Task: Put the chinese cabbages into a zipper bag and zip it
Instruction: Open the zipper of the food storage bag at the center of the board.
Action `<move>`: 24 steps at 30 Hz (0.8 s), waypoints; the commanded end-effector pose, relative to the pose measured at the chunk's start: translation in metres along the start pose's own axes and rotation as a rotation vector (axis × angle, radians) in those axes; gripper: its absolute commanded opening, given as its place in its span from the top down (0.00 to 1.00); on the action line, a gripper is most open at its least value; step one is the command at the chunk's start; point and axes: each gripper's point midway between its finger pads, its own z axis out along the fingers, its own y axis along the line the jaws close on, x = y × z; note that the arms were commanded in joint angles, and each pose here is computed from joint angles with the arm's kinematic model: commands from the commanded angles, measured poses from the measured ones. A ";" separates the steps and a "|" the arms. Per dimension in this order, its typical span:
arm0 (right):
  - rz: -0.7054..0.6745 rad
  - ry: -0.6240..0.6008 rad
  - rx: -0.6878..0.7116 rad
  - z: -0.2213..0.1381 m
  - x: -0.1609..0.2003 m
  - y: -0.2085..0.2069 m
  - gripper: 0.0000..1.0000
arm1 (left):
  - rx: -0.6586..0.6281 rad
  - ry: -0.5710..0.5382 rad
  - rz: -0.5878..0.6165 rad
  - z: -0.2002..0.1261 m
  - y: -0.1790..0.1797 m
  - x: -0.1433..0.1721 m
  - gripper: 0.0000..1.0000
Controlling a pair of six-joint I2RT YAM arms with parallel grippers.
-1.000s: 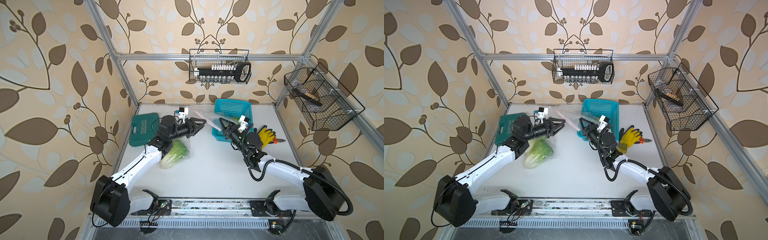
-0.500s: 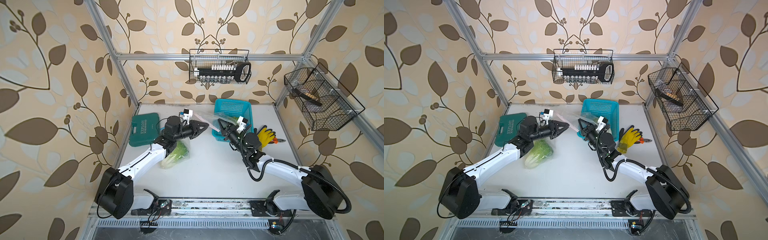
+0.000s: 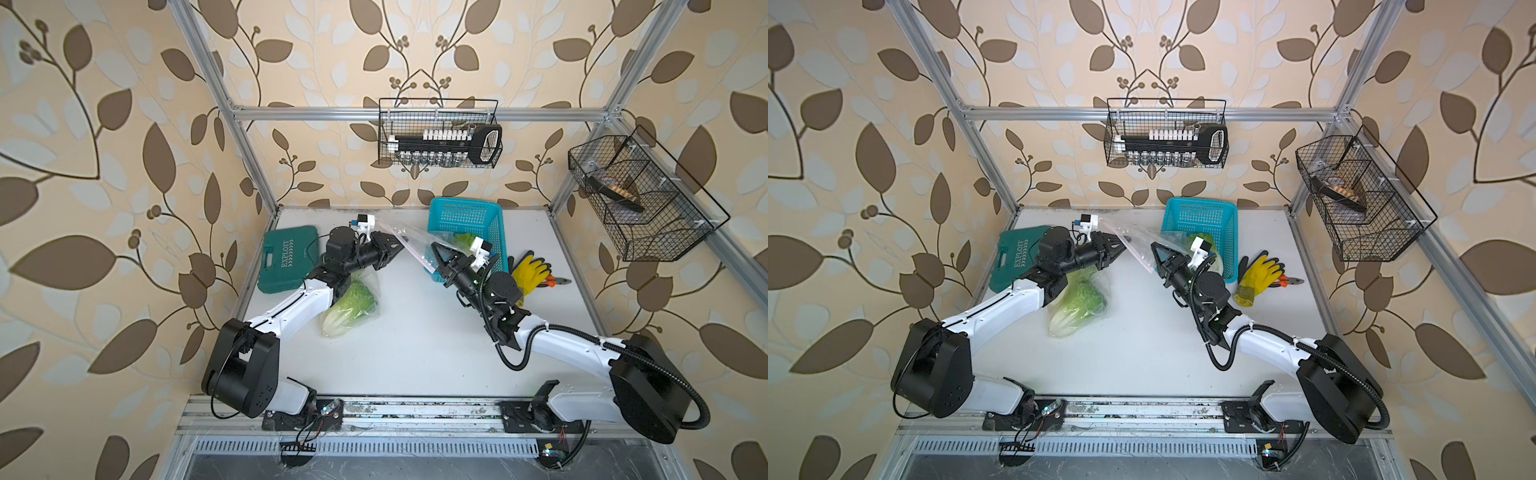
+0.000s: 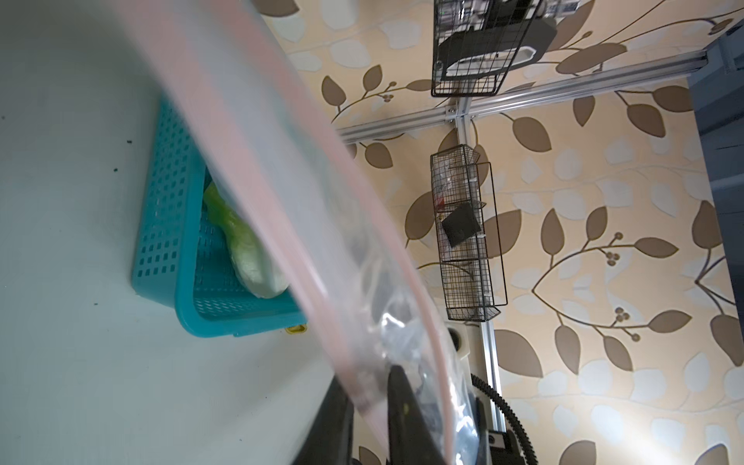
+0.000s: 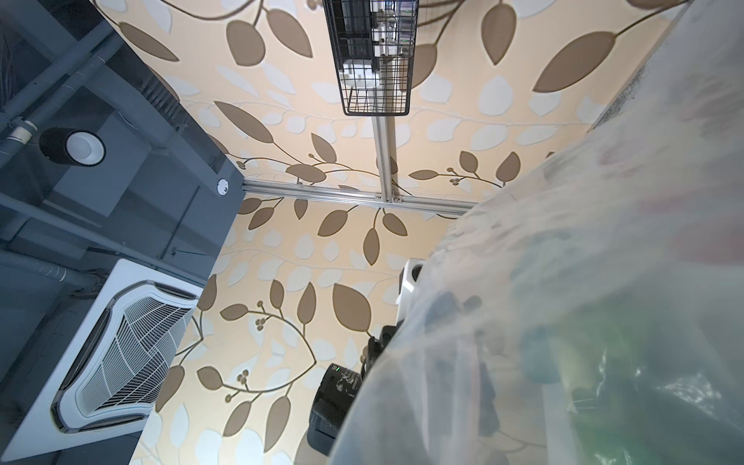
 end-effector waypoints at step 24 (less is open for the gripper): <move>-0.778 0.309 0.911 -0.097 -0.041 -0.074 0.44 | -0.564 0.202 0.756 -0.061 -0.108 -0.013 1.00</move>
